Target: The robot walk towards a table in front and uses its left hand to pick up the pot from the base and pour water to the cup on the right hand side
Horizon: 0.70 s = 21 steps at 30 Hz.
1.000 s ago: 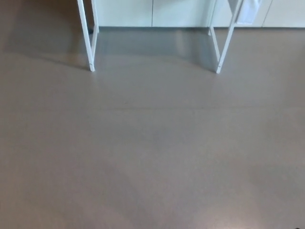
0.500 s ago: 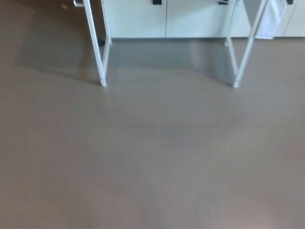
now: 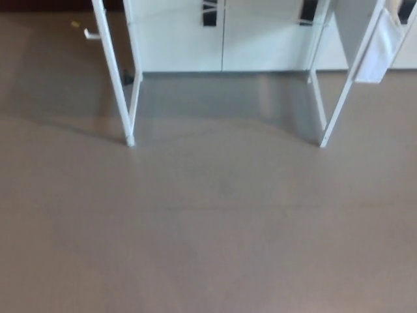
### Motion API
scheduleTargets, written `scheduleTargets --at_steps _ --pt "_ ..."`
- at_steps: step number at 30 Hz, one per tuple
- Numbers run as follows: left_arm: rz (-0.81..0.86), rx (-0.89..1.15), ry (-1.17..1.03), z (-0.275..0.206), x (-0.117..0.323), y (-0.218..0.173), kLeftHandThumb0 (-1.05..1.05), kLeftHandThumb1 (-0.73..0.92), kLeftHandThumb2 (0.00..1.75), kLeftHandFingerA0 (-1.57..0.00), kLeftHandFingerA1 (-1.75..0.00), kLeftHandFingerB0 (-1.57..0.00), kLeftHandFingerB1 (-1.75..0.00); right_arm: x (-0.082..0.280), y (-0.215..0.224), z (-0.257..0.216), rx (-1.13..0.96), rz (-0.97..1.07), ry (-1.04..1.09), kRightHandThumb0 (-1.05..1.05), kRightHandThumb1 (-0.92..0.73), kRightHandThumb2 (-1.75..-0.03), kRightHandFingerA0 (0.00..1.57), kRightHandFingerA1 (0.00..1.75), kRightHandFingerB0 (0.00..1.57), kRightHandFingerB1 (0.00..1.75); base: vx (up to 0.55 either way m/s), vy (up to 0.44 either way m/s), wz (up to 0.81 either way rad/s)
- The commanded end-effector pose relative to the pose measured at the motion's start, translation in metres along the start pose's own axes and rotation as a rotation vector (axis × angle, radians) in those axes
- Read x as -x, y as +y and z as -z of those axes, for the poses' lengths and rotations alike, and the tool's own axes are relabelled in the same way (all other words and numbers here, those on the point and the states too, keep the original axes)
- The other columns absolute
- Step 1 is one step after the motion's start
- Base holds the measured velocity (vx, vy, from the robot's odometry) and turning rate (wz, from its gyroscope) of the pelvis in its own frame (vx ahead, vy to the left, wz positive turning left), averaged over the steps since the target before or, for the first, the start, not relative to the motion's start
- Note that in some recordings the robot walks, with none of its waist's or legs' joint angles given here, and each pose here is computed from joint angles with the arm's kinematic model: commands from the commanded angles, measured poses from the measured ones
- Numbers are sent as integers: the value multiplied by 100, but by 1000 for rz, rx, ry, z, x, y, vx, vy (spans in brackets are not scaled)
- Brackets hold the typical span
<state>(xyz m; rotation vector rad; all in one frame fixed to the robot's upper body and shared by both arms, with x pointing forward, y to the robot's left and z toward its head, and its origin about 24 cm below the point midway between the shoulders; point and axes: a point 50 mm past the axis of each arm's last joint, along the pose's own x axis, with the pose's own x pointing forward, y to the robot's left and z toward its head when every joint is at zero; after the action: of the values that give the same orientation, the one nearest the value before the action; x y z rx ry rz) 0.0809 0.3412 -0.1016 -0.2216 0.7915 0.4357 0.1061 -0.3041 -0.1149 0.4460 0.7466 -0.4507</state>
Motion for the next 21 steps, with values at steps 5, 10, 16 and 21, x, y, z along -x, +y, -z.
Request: scheduleTargets --at_steps 5,10,16,21 --pt "-37 -30 1 10 10 14 -17 65 59 -59 -45 -39 -36 12 -14 6 36 63 -10 -27 -62 -63 41 65 28 45 372 150 1" --pt "-37 -47 25 18 15 18 -15 67 59 -55 -44 -37 -36 18 -23 12 35 76 13 -29 -60 -63 41 65 26 44 340 -11 16" --pt "-28 -86 45 22 17 20 -22 65 59 -54 -43 -33 -35 22 -28 19 47 82 37 -29 -65 -62 43 67 29 46 425 -112 34" --pt "-22 -52 43 25 19 23 -19 68 59 -55 -45 -35 -36 20 -26 18 9 84 28 -22 -63 -66 41 67 28 47 298 -79 -2"
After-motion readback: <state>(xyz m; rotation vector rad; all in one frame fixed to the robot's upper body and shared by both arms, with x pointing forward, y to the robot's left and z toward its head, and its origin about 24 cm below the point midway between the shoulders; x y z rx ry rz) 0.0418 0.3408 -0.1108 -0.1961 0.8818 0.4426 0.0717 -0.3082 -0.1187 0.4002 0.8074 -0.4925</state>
